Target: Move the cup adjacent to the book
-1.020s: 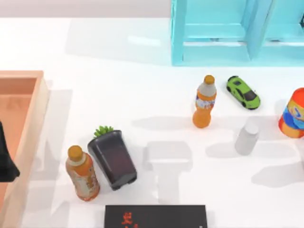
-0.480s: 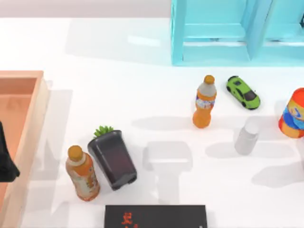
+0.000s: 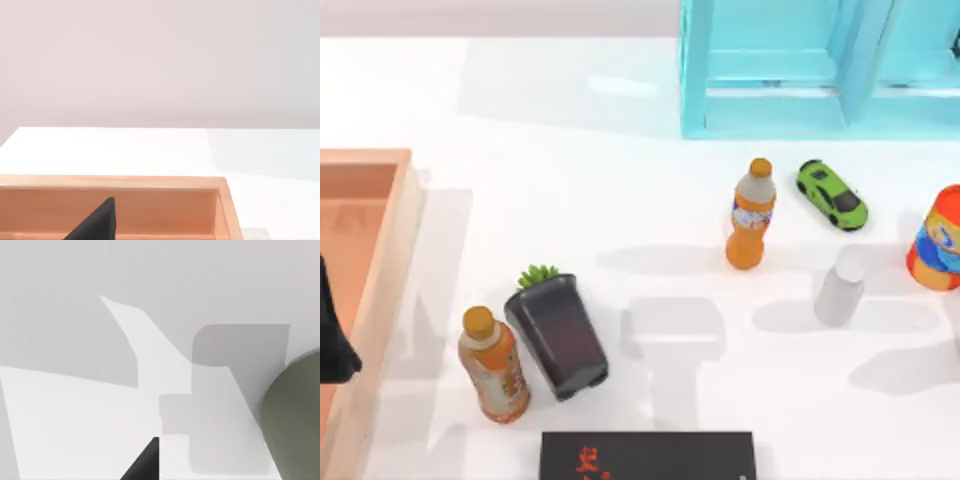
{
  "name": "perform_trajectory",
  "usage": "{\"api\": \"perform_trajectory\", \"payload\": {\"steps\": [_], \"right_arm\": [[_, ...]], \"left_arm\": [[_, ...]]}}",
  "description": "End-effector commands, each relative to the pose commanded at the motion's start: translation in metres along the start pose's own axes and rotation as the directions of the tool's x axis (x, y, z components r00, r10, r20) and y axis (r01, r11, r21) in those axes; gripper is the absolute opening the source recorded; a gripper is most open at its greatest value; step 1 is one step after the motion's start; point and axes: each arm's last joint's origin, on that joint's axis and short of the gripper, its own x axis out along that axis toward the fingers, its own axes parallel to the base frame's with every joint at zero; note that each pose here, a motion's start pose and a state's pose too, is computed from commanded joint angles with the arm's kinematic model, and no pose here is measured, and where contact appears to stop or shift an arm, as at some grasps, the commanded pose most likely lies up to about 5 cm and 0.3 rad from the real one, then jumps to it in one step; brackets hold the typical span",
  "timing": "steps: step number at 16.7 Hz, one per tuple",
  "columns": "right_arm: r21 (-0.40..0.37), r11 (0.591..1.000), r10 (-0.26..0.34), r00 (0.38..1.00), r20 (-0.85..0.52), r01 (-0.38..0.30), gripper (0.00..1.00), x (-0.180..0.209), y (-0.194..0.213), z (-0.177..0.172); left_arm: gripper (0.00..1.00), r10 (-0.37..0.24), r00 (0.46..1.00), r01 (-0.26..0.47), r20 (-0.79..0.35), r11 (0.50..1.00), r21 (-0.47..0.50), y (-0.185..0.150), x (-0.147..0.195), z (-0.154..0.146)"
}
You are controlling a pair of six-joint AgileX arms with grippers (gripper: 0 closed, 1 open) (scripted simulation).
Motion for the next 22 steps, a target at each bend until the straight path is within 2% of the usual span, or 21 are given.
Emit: {"api": "perform_trajectory", "payload": {"steps": [7, 17, 22], "right_arm": [[0.0, 1.0, 0.0, 1.0, 0.0, 0.0, 0.02, 0.0, 0.0, 0.0], [0.0, 1.0, 0.0, 1.0, 0.0, 0.0, 0.0, -0.001, 0.0, 0.0], [-0.004, 1.0, 0.003, 1.0, 0.004, -0.003, 0.0, -0.026, -0.001, -0.001]], "left_arm": [[1.0, 0.0, 1.0, 0.0, 0.0, 1.0, 0.0, 0.0, 0.0, 0.0], [1.0, 0.0, 1.0, 0.0, 0.0, 1.0, 0.0, 0.0, 0.0, 0.0], [1.0, 0.0, 1.0, 0.0, 0.0, 1.0, 0.0, 0.0, 0.0, 0.0]]}}
